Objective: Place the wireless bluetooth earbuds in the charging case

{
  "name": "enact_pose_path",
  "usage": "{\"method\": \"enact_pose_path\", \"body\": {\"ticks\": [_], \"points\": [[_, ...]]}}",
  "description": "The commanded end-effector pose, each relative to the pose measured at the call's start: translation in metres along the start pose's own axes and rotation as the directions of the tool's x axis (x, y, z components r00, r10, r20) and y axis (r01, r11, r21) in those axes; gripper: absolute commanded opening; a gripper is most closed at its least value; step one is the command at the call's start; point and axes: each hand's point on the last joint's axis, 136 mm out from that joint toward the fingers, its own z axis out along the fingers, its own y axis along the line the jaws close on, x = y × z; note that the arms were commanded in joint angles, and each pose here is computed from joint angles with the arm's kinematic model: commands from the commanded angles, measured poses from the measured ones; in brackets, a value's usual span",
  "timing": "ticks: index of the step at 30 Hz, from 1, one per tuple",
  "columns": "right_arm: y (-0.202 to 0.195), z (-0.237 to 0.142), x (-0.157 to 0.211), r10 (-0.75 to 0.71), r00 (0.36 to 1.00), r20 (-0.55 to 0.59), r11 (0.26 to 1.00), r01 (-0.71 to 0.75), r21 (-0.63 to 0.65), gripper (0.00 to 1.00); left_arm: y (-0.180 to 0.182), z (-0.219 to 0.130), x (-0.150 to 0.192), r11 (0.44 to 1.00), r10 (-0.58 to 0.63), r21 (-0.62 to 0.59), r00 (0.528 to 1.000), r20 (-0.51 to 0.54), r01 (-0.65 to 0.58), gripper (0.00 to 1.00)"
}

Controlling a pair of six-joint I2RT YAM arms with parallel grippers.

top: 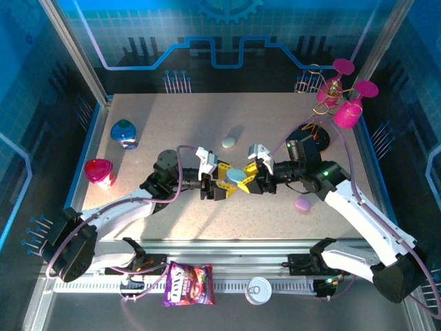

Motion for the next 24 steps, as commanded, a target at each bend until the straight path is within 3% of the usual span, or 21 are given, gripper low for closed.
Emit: {"method": "enact_pose_path", "body": {"ticks": [1, 15, 19, 24], "points": [[0.0036, 0.0033, 0.0039, -0.012, 1.0, -0.012, 1.0, 0.012, -0.02, 0.28, -0.0043, 0.0053, -0.0212, 0.998, 0.049, 0.024, 0.998, 0.042, -0.05, 0.56], [0.0019, 0.0033, 0.0052, -0.014, 1.0, -0.022, 1.0, 0.013, -0.01, 0.28, -0.0058, 0.006, -0.0229, 0.998, 0.049, 0.04, 0.998, 0.048, -0.051, 0.52], [0.0028, 0.0017, 0.0002, -0.021, 1.0, 0.003, 1.0, 0.021, -0.009, 0.29, -0.0056, 0.006, -0.0211, 0.998, 0.055, 0.038, 0.998, 0.044, -0.057, 0.6], [0.003, 0.0011, 0.0002, -0.021, 1.0, 0.012, 1.0, 0.021, -0.008, 0.29, -0.0045, 0.0059, -0.0202, 0.998, 0.06, 0.032, 0.997, 0.045, -0.062, 0.59]]}}
